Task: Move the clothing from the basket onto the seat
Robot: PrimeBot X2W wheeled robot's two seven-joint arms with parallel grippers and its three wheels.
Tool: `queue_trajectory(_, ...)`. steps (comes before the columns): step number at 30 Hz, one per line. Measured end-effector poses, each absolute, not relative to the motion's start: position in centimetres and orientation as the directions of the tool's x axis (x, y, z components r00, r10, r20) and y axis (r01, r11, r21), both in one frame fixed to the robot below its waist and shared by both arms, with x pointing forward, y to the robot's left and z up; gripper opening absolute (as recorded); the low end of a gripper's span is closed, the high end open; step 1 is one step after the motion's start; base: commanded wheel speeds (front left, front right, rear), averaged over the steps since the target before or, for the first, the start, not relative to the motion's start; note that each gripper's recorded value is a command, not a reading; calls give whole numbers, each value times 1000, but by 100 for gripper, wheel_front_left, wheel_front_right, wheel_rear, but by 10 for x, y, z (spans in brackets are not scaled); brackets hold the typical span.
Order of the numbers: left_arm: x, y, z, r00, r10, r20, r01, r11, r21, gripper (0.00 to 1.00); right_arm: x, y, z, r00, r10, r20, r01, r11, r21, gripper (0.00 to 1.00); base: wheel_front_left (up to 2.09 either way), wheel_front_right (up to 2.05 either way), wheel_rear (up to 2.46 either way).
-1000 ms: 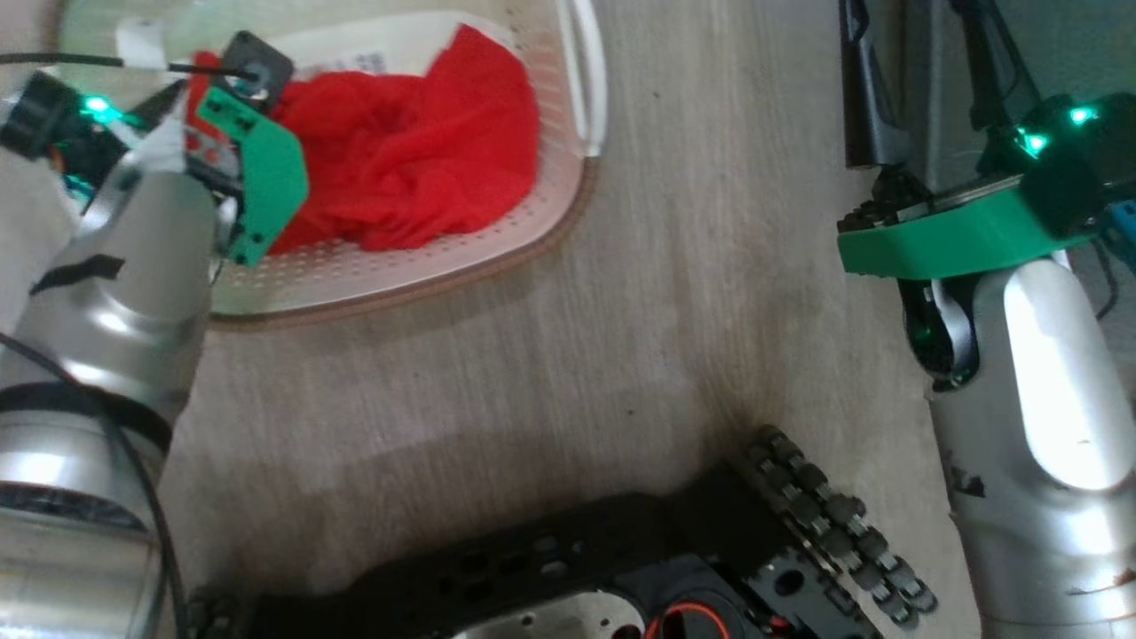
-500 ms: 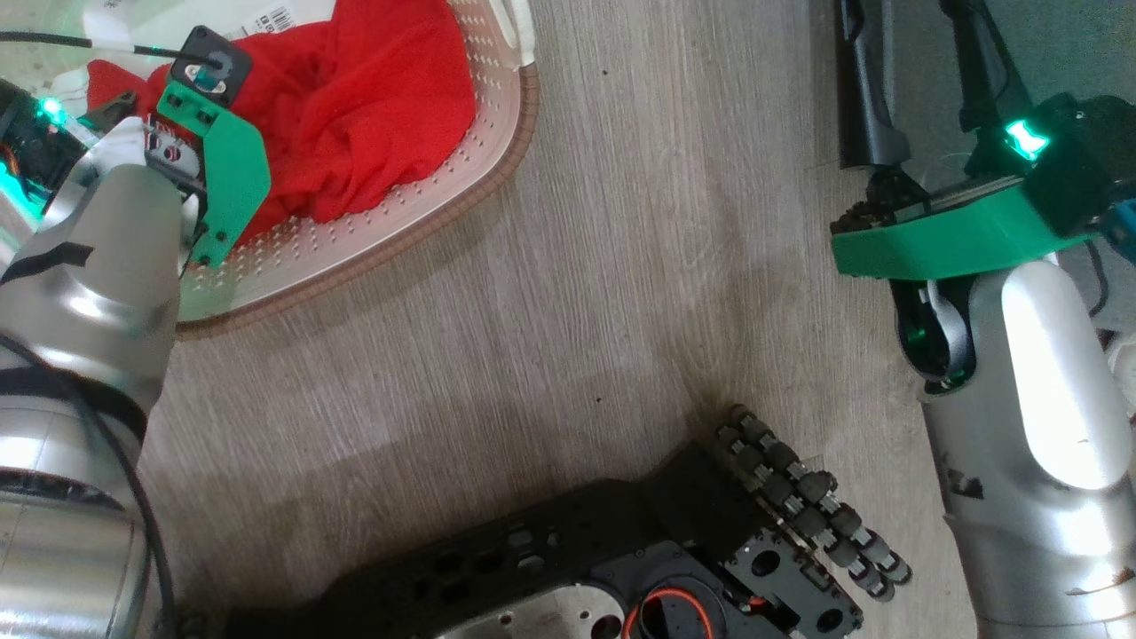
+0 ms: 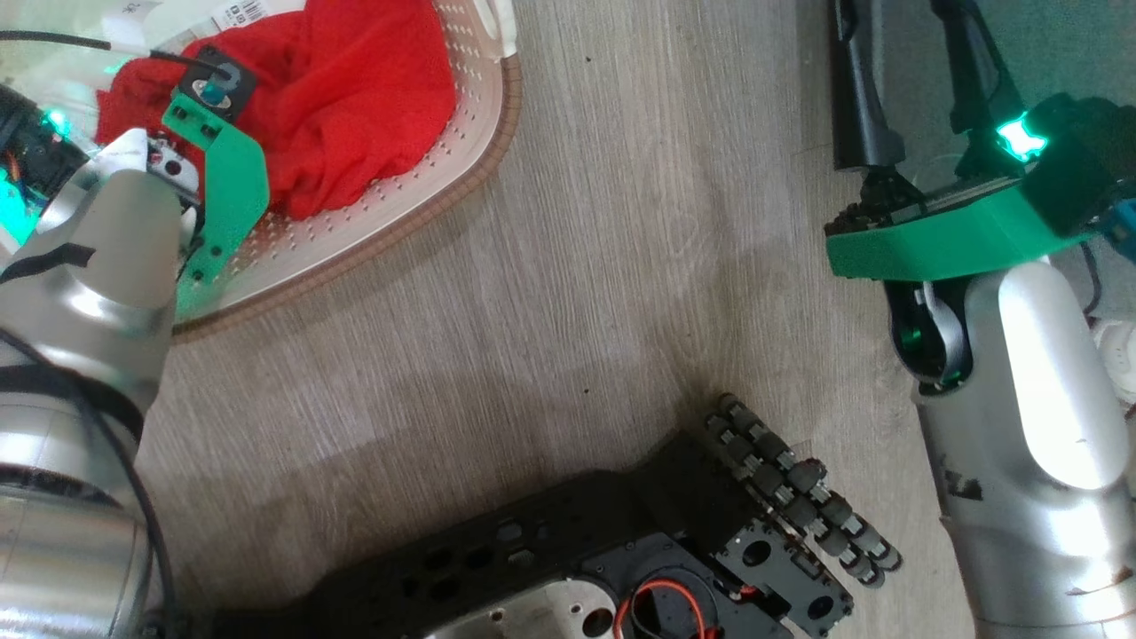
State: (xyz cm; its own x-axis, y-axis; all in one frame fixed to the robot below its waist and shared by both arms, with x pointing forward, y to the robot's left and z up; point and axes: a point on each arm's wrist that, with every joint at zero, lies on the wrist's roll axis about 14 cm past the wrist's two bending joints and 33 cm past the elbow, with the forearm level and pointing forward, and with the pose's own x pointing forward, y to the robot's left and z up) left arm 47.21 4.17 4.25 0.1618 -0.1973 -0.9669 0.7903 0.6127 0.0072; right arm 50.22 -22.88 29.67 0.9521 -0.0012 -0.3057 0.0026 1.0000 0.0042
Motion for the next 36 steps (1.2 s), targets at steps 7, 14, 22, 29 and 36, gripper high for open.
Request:
queue_trajectory(7,476,27,57,172,-265,-949,766,641,-40,0,504,-233,303,956,-18,-291,20,1000,4,100,0,0,0)
queue_trajectory(14,508,-10,123,371,-449,-813,652,750,-116,0,506,-236,328,969,-37,-243,35,999,-12,100,0,0,0)
queue_trajectory(22,522,6,224,629,-480,-612,491,855,-167,0,479,-231,365,976,-51,-213,52,999,2,100,0,0,0)
queue_trajectory(29,519,33,316,793,-425,-436,370,905,-210,0,448,-227,401,983,-57,-172,60,998,8,100,0,0,0)
queue_trajectory(36,488,65,409,913,-350,-208,300,924,-236,0,423,-217,443,996,-29,-90,32,999,24,100,0,0,0)
